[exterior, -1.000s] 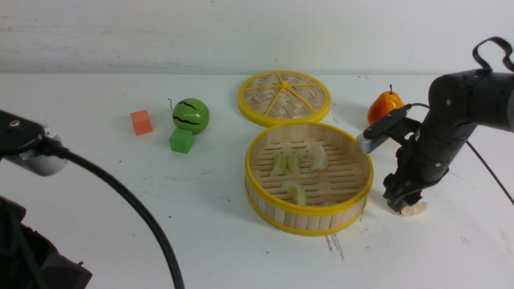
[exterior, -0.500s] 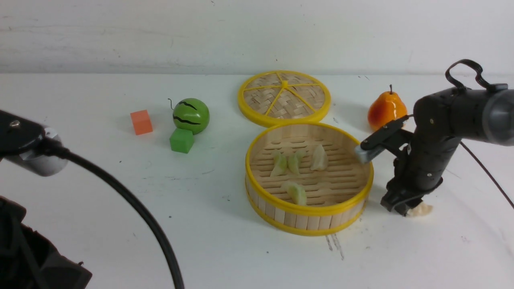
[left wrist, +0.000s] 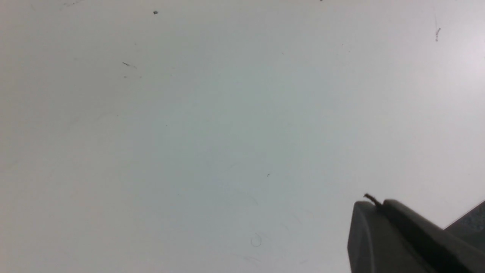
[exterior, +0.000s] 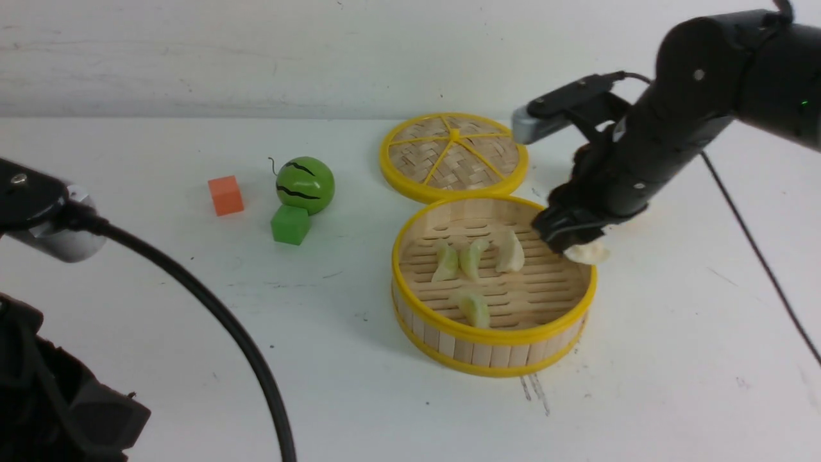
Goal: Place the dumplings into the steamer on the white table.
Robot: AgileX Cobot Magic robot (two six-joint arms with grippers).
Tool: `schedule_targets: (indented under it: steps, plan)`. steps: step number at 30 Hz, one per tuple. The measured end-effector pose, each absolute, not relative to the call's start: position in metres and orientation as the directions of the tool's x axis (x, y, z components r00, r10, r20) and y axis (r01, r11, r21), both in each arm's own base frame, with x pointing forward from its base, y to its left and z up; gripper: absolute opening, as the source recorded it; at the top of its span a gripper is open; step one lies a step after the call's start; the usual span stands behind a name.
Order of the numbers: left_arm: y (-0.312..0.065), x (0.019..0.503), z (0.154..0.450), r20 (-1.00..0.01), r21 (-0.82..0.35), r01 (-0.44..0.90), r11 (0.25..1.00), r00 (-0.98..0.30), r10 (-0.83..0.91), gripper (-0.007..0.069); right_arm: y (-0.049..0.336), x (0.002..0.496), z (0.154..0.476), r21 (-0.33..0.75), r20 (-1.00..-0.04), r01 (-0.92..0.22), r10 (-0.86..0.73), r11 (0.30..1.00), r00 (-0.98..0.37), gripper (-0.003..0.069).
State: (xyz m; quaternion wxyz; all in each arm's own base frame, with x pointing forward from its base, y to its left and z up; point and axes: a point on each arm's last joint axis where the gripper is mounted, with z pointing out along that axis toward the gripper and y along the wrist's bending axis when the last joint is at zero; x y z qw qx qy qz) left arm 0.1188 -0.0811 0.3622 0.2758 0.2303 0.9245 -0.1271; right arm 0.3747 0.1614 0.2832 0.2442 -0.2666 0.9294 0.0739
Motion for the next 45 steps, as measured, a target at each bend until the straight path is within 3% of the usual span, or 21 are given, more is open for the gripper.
schedule_targets:
  steps: [6, 12, 15, 16, 19, 23, 28, 33, 38, 45]
  plan:
    - [-0.078, 0.114, 0.364, -0.568, -0.107, 0.497, 0.861, -0.741, 0.357, 0.0014, 0.191, 0.386, 0.244, 0.045, -0.487, -0.526, -0.441, 0.849, -0.754, 0.0291]
    - [-0.060, 0.085, 0.372, -0.637, -0.105, 0.502, 0.858, -0.697, 0.330, 0.0019, 0.195, 0.398, 0.197, 0.054, -0.403, -0.472, -0.413, 0.880, -0.817, 0.0295]
    - [-0.051, 0.073, 0.370, -0.661, -0.104, 0.487, 0.867, -0.685, 0.305, 0.0020, 0.195, 0.399, 0.197, 0.057, -0.410, -0.454, -0.394, 0.889, -0.822, 0.0344]
    - [-0.043, 0.065, 0.365, -0.673, -0.104, 0.463, 0.880, -0.684, 0.280, 0.0021, 0.195, 0.399, 0.199, 0.059, -0.407, -0.448, -0.388, 0.892, -0.827, 0.0400]
    - [-0.031, 0.053, 0.353, -0.689, -0.103, 0.409, 0.907, -0.687, 0.231, 0.0025, 0.194, 0.397, 0.213, 0.061, -0.408, -0.447, -0.387, 0.892, -0.827, 0.0469]
    - [-0.015, 0.039, 0.337, -0.731, -0.128, 0.312, 0.941, -0.672, 0.124, 0.0028, 0.189, 0.385, 0.258, 0.069, -0.477, -0.448, -0.365, 0.891, -0.800, 0.0481]
    - [-0.001, 0.026, 0.318, -0.803, -0.236, 0.217, 0.947, -0.592, -0.065, 0.0031, 0.172, 0.349, 0.335, 0.070, -0.646, -0.457, -0.308, 0.887, -0.698, 0.0356]
    - [0.000, 0.022, 0.305, -0.860, -0.299, 0.252, 0.920, -0.488, -0.146, 0.0034, 0.154, 0.308, 0.369, 0.102, -0.767, -0.454, -0.221, 0.885, -0.602, 0.0160]
    - [-0.007, 0.031, 0.295, -0.902, -0.310, 0.308, 0.899, -0.393, -0.177, 0.0034, 0.133, 0.260, 0.372, 0.122, -0.855, -0.465, -0.145, 0.877, -0.498, -0.0002]
    - [-0.010, 0.038, 0.288, -0.925, -0.287, 0.331, 0.899, -0.341, -0.170, 0.0037, 0.101, 0.191, 0.360, 0.073, -0.929, -0.503, -0.124, 0.861, -0.348, -0.0020]
